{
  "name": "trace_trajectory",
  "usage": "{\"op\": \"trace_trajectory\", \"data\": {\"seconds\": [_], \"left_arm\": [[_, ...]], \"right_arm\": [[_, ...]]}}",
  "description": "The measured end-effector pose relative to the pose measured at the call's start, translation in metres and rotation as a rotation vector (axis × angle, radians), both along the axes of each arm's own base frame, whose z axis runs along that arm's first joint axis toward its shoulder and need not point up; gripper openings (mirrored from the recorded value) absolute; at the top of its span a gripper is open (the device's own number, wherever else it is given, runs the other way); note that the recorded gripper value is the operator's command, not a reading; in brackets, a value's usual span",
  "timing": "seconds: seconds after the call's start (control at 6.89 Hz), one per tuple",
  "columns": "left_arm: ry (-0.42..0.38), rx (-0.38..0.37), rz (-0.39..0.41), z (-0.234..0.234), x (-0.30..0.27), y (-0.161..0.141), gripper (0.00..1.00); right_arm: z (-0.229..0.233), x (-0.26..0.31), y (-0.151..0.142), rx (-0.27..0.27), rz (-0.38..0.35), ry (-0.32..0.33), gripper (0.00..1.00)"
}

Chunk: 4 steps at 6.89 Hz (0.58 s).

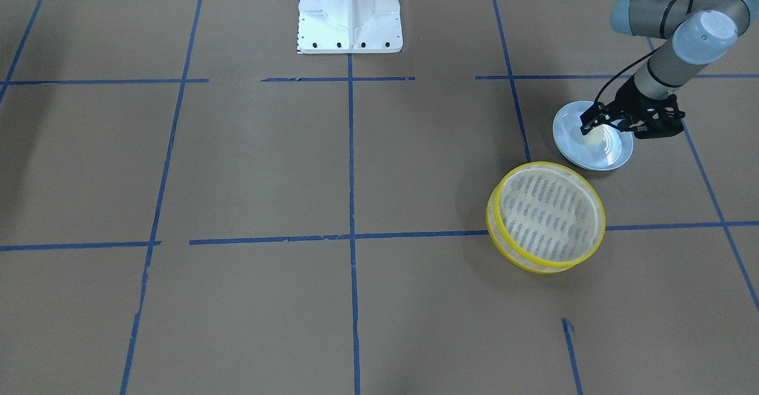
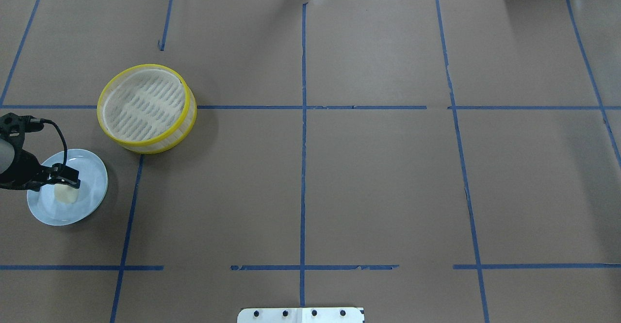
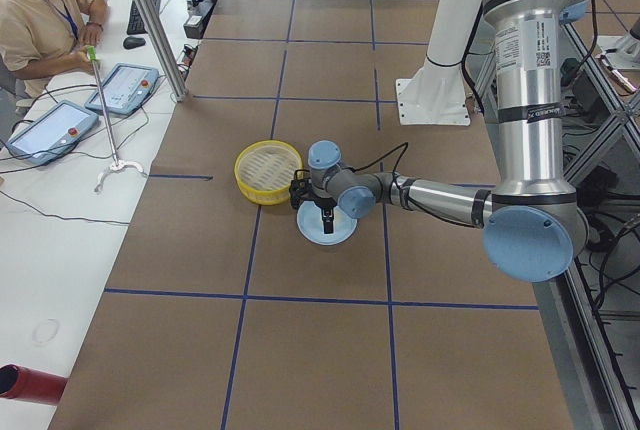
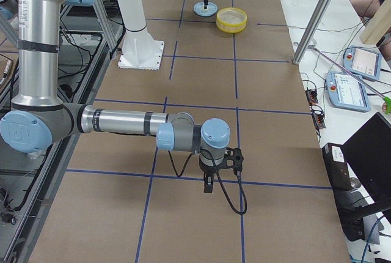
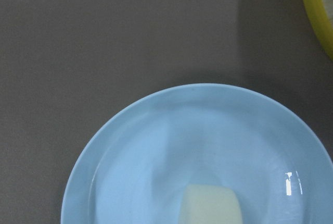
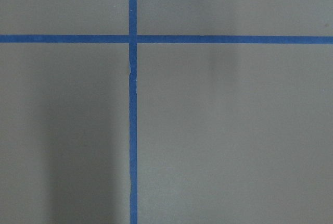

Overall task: Place bun in steamer
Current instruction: 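Lower the left gripper over the white bun on the blue plate, then close the left gripper on the white bun and lift it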

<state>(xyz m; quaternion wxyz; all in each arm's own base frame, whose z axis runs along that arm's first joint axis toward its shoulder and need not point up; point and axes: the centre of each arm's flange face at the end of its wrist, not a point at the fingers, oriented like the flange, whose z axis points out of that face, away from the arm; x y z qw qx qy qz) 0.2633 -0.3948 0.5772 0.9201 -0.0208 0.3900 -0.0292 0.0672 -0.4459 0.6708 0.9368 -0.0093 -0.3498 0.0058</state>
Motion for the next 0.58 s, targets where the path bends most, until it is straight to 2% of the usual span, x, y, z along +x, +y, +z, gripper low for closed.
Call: {"op": "trace_trajectory", "data": {"seconds": [0.15,0.58], "left_arm": [[-0.016,0.002,0.003,0.0013,0.0049,0.0025,0.87],[-0.024,0.005,0.010,-0.0001,0.0092,0.0046,0.51]], "right_arm": [[0.0000,0.0000,0.0000,0.000,0.000,0.000,1.00],[0.0000,0.0000,0.0000,0.000,0.000,0.000,1.00]]}}
